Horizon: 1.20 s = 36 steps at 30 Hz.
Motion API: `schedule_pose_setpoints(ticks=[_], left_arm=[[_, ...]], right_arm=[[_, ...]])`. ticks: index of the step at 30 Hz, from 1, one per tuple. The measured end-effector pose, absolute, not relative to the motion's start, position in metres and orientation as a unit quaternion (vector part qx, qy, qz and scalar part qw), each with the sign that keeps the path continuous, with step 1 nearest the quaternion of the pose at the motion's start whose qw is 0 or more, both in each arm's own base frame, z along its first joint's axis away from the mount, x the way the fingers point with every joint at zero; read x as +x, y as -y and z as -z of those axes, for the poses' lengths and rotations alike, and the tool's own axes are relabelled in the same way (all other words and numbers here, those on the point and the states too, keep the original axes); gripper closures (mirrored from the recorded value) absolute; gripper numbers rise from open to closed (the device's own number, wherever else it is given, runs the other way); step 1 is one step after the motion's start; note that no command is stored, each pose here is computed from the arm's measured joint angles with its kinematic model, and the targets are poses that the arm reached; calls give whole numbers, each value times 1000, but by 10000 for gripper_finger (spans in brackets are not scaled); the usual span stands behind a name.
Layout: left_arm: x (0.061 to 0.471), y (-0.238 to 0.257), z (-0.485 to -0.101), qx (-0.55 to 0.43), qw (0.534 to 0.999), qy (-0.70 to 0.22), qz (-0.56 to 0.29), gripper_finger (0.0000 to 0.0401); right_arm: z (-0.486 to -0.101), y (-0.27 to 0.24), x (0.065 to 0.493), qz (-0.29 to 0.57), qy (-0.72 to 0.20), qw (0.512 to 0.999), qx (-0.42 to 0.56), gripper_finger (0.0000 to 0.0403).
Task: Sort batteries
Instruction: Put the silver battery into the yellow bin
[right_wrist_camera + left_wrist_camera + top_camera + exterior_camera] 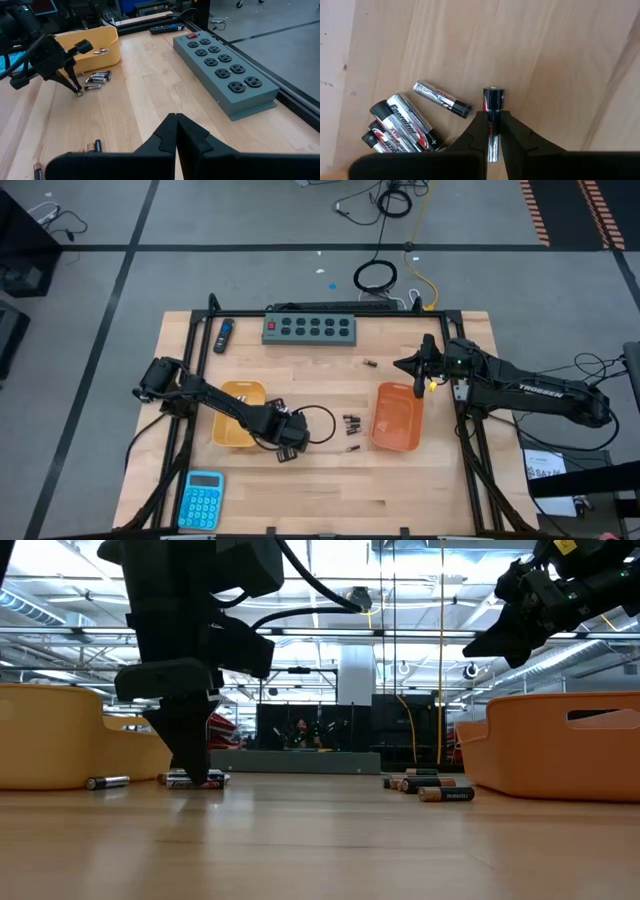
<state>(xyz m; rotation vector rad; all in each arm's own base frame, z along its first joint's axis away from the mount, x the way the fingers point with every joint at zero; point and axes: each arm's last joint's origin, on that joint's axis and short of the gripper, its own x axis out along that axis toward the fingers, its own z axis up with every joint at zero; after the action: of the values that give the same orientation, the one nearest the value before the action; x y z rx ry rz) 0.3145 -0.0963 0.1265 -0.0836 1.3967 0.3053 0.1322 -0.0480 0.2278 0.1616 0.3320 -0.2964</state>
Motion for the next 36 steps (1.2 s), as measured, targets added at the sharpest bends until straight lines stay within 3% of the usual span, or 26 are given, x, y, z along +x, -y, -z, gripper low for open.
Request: schedule_pose_setpoints(ticks=[4,9,29,33,36], left_arm=[[317,96,-134,-40,763,-630,-142,397],[316,95,-135,-50,762,-629,-144,396],[317,96,-134,-69,762,-628,-141,289],[318,93,-134,-71,761,-630,-139,285],[320,89,-134,-76,759,-632,-136,310]], right_arm=[[-228,48,132,147,-164,972,80,403],[-228,48,132,147,-165,972,80,403],[-227,48,132,147,-168,971,81,403],[-227,48,132,147,-168,971,81,403],[-227,48,132,147,-168,971,81,403]])
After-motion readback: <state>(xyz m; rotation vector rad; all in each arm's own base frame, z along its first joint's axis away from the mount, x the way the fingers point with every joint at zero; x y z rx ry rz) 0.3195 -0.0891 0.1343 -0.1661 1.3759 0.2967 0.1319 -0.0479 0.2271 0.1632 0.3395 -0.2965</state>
